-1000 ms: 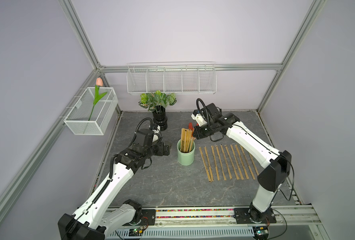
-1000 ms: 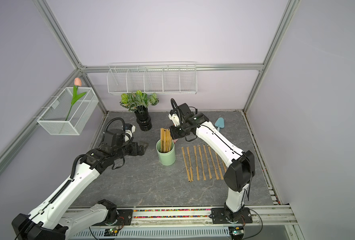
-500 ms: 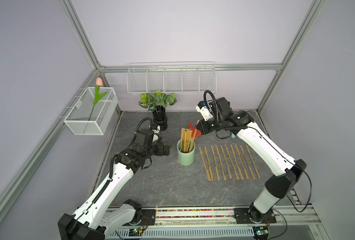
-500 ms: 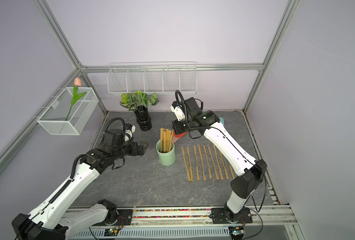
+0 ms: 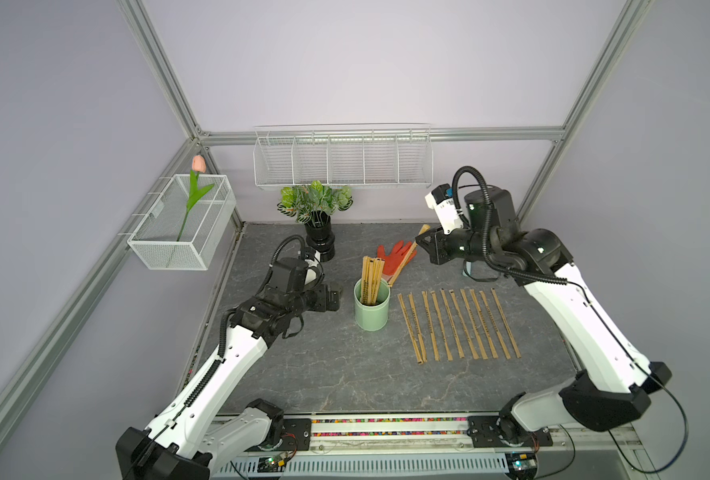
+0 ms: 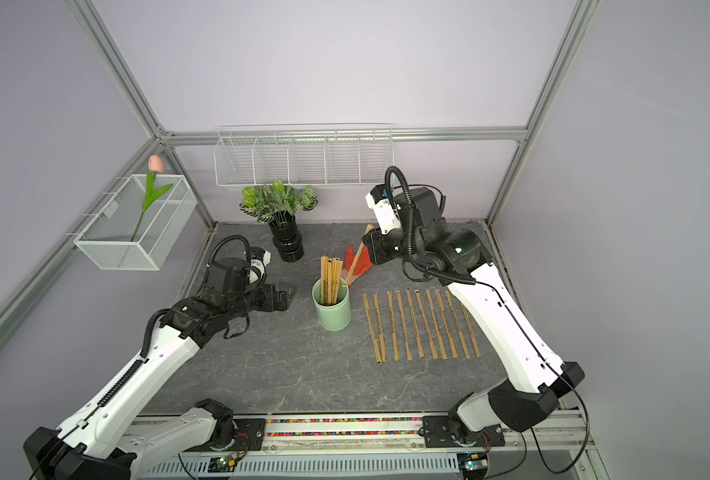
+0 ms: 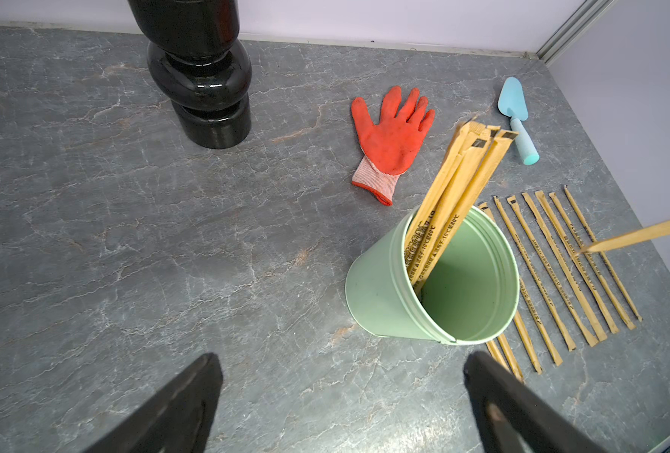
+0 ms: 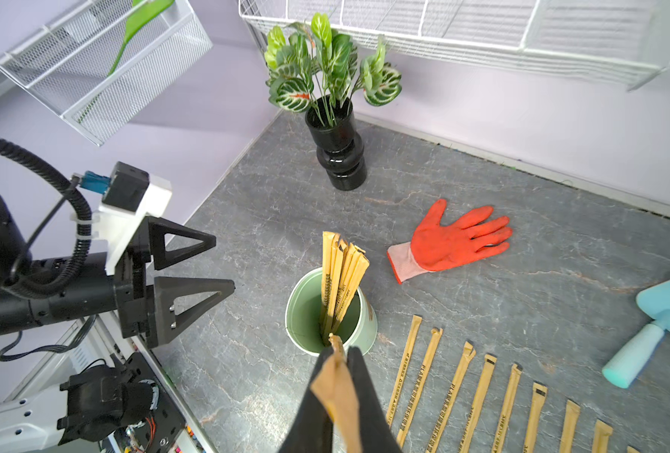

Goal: Take the straws out of the storage container
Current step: Pick up the straw from the container, then place the straw at the center of the board.

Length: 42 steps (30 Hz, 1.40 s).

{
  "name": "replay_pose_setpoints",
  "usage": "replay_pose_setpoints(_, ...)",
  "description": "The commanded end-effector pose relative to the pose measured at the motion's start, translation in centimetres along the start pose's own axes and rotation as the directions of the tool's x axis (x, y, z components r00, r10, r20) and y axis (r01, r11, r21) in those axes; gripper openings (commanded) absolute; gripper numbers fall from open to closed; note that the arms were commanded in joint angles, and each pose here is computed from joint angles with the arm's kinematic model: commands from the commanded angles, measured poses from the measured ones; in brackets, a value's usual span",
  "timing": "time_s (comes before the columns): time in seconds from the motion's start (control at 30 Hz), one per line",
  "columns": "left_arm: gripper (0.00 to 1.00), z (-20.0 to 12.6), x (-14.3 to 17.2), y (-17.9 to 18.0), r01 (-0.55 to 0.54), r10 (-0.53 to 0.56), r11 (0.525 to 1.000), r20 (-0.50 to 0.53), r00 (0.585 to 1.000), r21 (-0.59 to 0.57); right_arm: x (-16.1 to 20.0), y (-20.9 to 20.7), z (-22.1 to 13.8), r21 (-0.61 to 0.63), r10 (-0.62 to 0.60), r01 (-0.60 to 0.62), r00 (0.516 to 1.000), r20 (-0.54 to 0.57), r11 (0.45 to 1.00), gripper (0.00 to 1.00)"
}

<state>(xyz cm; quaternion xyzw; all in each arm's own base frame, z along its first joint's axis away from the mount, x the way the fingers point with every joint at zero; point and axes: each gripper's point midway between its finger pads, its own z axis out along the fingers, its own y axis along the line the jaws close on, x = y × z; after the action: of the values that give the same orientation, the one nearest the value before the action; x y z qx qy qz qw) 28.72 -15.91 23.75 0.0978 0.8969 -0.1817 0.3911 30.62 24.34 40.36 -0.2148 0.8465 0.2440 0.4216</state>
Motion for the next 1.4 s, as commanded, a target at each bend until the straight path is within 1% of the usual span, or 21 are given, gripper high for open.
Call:
replay_pose_setpoints(0.0,1.0,-0.3,-0.3,-0.2,-0.014,0.014,1.0,0.004,1.0,0.002,0.1,-1.1,-2.5,0.055,0.015,-0.016,1.0,0.019,0.998,0.1)
replay_pose_setpoints(0.13,1.0,-0.3,-0.3,-0.2,-0.015,0.015,1.0,0.003,1.0,0.002,1.4,-2.8,-4.5,0.135,0.023,-0.023,1.0,0.002,0.991,0.1)
replay_pose_setpoints(0.27,1.0,-0.3,-0.3,-0.2,-0.016,0.016,1.0,0.003,1.0,0.001,3.2,-5.3,-6.0,0.25,0.047,-0.037,0.998,-0.035,0.967,0.1)
replay_pose_setpoints(0.37,1.0,-0.3,-0.2,-0.2,-0.015,0.015,1.0,0.001,1.0,0.001,5.2,-8.1,-6.7,0.37,0.094,-0.051,0.991,-0.099,0.927,0.1)
replay_pose_setpoints(0.43,1.0,-0.3,-0.3,-0.2,-0.015,0.015,1.0,0.003,1.0,0.0,6.8,-9.9,-6.9,0.451,0.127,-0.046,0.98,-0.152,0.891,0.1)
replay_pose_setpoints(0.53,1.0,-0.2,-0.3,-0.2,-0.014,0.014,1.0,0.001,1.0,0.003,8.6,-11.9,-7.0,0.526,0.168,-0.032,0.963,-0.213,0.85,0.09)
replay_pose_setpoints(0.77,1.0,0.0,0.0,-0.2,-0.014,0.014,1.0,-0.013,1.0,0.005,11.7,-16.2,-6.9,0.634,0.262,-0.009,0.915,-0.306,0.773,0.09)
replay_pose_setpoints(0.9,1.0,-0.1,-0.1,-0.3,-0.014,0.014,1.0,-0.007,1.0,0.006,14.2,-19.0,-6.7,0.696,0.342,0.015,0.864,-0.371,0.718,0.09)
replay_pose_setpoints(1.03,1.0,-0.1,-0.1,-0.3,-0.014,0.014,1.0,-0.007,1.0,0.007,16.3,-21.7,-6.6,0.746,0.422,0.027,0.811,-0.405,0.665,0.09)
replay_pose_setpoints(1.07,1.0,-0.1,-0.1,-0.3,-0.014,0.014,1.0,-0.008,1.0,0.009,16.6,-22.0,-6.5,0.75,0.433,0.034,0.799,-0.418,0.66,0.09)
replay_pose_setpoints(1.17,1.0,-0.1,-0.2,-0.4,-0.012,0.012,1.0,-0.006,1.0,0.013,18.0,-24.2,-6.7,0.786,0.501,0.062,0.739,-0.451,0.615,0.09)
replay_pose_setpoints(1.23,1.0,-0.1,-0.2,-0.4,-0.014,0.014,1.0,-0.006,1.0,0.012,18.9,-25.4,-6.4,0.796,0.531,0.091,0.698,-0.48,0.599,0.09)
replay_pose_setpoints(1.37,1.0,-0.1,-0.1,-0.4,-0.012,0.012,1.0,-0.008,1.0,0.012,20.2,-27.3,-6.0,0.812,0.581,0.118,0.641,-0.502,0.571,0.09)
